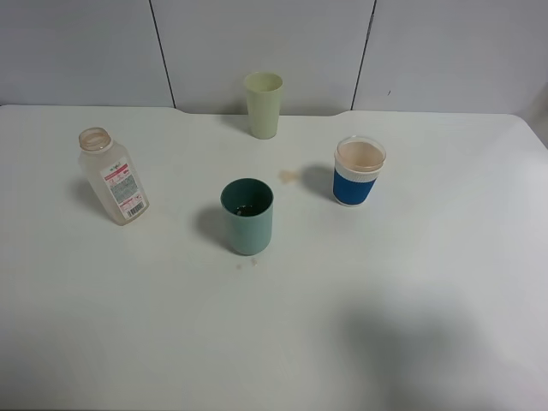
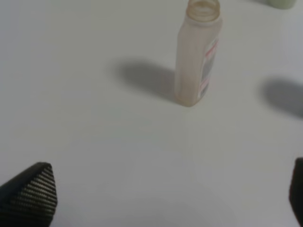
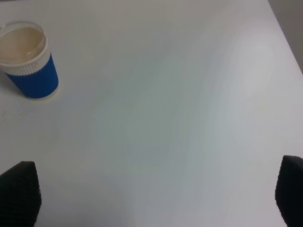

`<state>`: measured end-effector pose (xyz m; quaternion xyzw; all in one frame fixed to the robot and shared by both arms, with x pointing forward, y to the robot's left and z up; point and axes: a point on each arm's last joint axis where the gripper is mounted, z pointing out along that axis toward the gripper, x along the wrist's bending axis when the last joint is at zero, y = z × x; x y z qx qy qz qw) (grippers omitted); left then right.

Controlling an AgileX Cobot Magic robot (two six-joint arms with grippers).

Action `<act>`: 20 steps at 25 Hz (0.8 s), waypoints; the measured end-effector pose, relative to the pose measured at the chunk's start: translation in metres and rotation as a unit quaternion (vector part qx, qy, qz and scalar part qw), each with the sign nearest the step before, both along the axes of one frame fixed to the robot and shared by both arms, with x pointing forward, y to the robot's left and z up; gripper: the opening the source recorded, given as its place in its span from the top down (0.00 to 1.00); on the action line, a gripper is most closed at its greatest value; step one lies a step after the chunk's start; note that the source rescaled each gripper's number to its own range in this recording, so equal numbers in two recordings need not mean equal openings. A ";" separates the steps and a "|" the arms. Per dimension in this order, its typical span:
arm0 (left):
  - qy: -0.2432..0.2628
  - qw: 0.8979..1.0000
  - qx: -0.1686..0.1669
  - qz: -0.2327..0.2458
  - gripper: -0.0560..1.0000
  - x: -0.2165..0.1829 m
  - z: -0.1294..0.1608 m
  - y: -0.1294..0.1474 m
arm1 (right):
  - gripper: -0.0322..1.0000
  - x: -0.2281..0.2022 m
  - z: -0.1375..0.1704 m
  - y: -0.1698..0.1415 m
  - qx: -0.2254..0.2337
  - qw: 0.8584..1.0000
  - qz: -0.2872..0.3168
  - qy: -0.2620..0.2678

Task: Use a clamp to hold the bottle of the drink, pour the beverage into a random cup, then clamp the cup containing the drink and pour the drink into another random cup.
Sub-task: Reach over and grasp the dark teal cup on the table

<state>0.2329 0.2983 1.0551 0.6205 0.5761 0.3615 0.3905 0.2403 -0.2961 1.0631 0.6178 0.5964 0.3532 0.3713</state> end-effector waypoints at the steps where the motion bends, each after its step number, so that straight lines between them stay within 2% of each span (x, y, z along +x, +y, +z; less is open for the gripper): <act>1: 0.000 1.000 0.000 0.000 0.00 0.000 0.000 0.000 | 0.01 0.006 0.006 -0.001 0.001 1.000 0.000 0.005; 5: 0.000 1.000 0.000 0.000 0.00 0.000 0.000 0.000 | 0.01 0.035 0.026 -0.003 -0.003 1.000 0.001 0.007; 9: 0.000 1.000 0.001 0.000 0.00 0.000 0.000 0.000 | 0.01 0.072 0.033 -0.006 -0.013 1.000 0.005 0.020; 13: 0.000 1.000 0.001 0.000 0.00 0.000 0.000 0.000 | 0.01 0.125 0.020 -0.010 -0.027 0.997 0.016 0.069; 16: 0.000 1.000 0.001 0.000 0.00 0.000 0.000 0.000 | 0.02 0.152 0.010 -0.011 -0.027 0.996 0.025 0.082; 20: 0.000 1.000 0.000 0.000 0.00 0.000 0.000 0.000 | 0.12 0.178 -0.001 0.008 -0.049 0.991 0.094 0.082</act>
